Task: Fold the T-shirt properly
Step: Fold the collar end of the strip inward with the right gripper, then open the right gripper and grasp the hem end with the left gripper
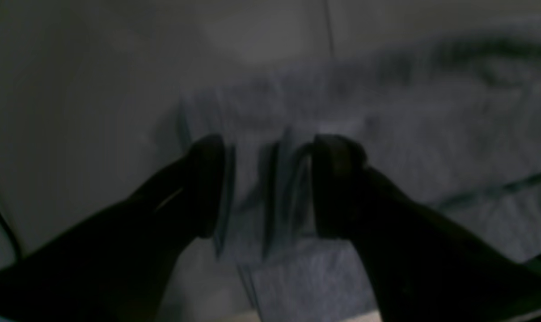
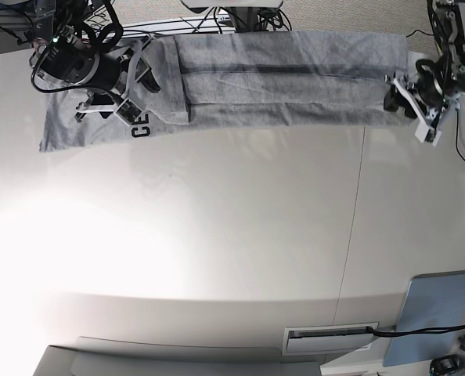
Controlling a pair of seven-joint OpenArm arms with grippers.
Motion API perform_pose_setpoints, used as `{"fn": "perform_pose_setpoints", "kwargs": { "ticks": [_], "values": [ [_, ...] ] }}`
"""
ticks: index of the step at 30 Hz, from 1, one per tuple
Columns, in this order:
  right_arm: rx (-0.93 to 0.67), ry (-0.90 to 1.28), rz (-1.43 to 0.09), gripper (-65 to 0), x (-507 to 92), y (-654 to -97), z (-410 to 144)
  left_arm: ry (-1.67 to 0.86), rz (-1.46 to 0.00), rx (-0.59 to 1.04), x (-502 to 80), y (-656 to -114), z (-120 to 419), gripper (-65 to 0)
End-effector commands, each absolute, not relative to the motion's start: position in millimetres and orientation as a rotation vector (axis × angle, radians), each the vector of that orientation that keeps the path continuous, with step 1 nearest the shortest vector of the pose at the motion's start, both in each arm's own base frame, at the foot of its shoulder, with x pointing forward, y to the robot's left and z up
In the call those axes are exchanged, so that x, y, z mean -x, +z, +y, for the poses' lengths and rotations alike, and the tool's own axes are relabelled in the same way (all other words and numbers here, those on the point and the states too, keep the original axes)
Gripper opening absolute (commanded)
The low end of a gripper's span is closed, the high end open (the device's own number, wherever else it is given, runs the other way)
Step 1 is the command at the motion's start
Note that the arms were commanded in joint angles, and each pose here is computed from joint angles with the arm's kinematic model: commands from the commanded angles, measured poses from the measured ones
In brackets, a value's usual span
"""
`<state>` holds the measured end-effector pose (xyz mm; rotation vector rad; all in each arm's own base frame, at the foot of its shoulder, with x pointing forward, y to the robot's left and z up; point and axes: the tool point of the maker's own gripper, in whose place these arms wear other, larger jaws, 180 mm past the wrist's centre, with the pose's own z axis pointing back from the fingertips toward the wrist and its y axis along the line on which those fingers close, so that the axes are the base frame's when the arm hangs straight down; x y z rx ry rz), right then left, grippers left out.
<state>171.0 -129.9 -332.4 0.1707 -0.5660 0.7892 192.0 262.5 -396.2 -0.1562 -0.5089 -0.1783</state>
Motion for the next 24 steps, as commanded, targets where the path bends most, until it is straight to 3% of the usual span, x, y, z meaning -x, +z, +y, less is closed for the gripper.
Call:
{"fn": "perform_pose_setpoints", "kwargs": {
  "ticks": [1, 10, 17, 19, 24],
  "values": [
    [-0.165, 0.803, -0.599, -38.8, -175.2, -324.9, -128.9, -0.188, -0.531, 0.137, -195.8, -389.3, 268.0, -32.3],
    [-0.161, 0.803, -0.604, -38.8, -176.1, -324.5, -129.2, -0.093, -0.470, 0.049, -175.5, -407.8, 291.2, -32.3],
    [-0.163, 0.802, -0.606, -38.8, -176.3, -324.3, -129.0, 0.010, -0.424, 0.218, -157.2, -433.4, 275.1, -33.5],
    [-0.163, 0.803, -0.608, -38.8, -176.5, -324.1, -128.8, 0.020, -0.423, 0.270, -154.9, -435.5, 268.9, -38.7],
    [-0.165, 0.802, -0.613, -38.8, -177.1, -323.6, -128.2, 0.026, -0.407, 0.309, -153.5, -435.1, 263.6, -63.3]
  ]
}}
